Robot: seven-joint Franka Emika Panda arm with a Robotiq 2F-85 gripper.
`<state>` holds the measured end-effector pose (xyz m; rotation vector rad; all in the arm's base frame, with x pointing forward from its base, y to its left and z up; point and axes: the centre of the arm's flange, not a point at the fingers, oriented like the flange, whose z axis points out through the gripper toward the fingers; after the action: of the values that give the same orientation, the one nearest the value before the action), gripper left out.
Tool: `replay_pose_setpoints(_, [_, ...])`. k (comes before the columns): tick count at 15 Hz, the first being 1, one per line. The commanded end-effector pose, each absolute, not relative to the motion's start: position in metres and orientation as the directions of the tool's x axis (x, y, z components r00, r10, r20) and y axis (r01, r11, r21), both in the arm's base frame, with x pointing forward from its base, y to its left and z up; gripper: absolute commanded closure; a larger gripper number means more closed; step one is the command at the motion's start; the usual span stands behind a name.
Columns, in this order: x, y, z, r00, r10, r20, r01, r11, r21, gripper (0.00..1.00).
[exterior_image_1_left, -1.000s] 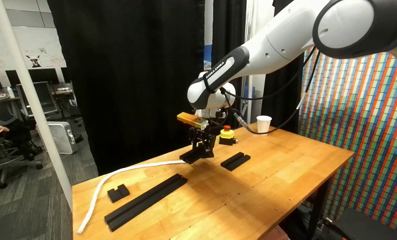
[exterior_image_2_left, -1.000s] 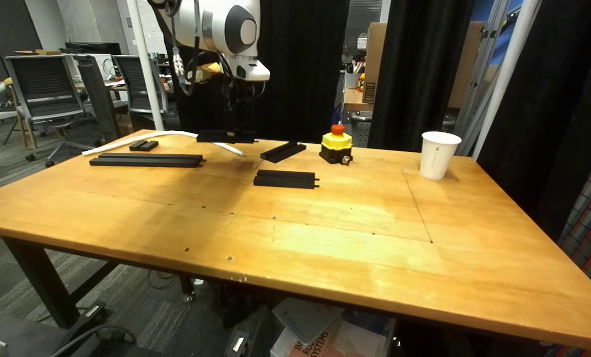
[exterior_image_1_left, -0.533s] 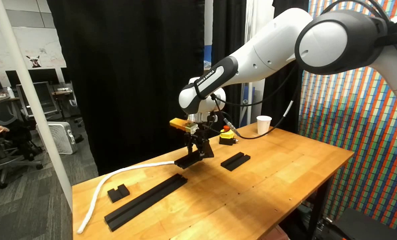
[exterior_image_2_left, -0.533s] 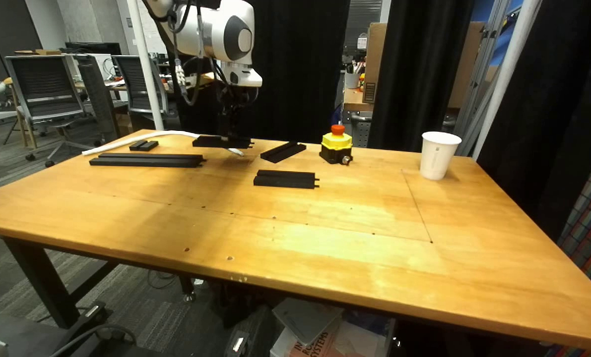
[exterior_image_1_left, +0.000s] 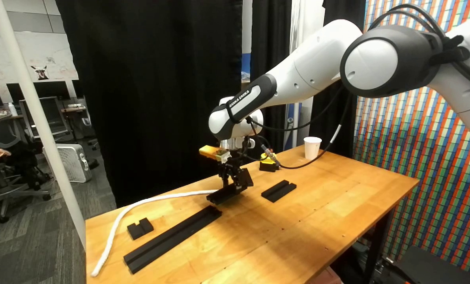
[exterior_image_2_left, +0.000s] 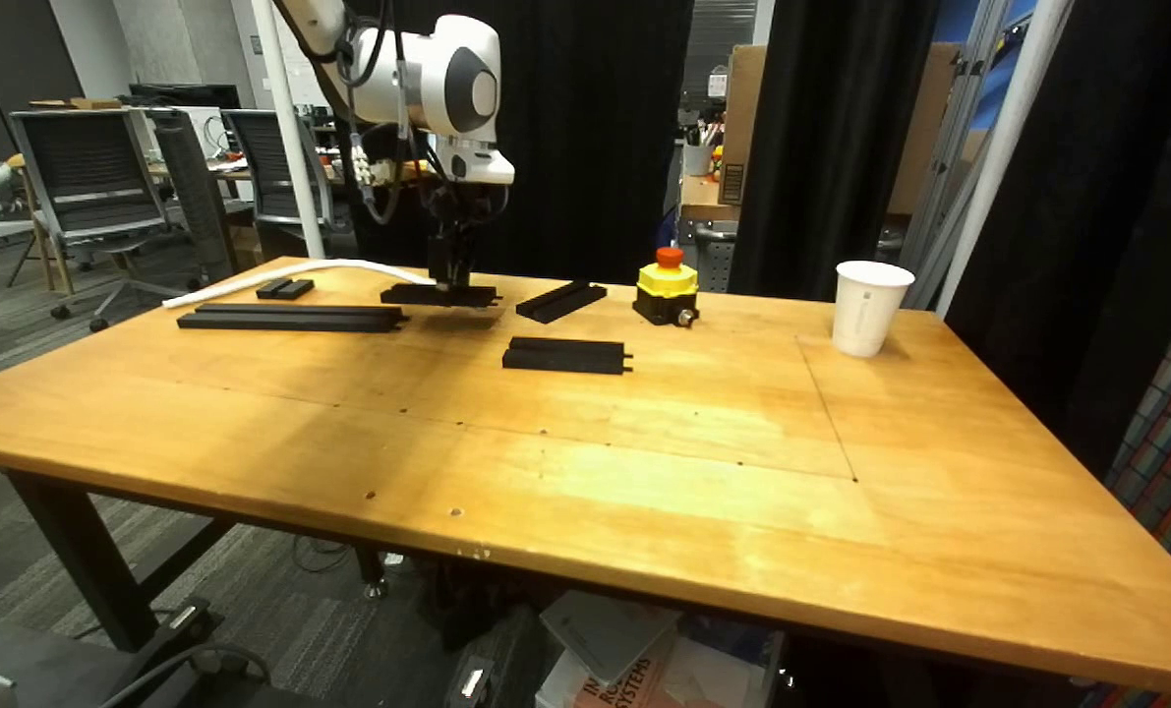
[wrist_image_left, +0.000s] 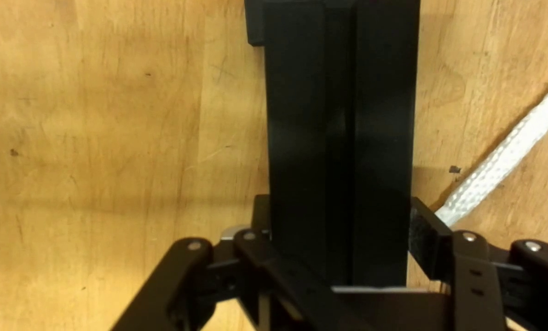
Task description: Attach some of the black objects at their width to make one long black strip
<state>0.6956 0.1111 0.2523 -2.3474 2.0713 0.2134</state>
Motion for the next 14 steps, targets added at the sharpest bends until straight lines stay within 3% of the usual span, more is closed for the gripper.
replay_pose_setpoints(1, [0.706,0.108,0.254,0.109,-0.992,-0.063,-0.989,-0.115,0.098,0.54])
replay_pose_setpoints(14, [0.701,0.095,0.237,0.128,-0.991,-0.038,-0.990,-0.130,0.061,0.54])
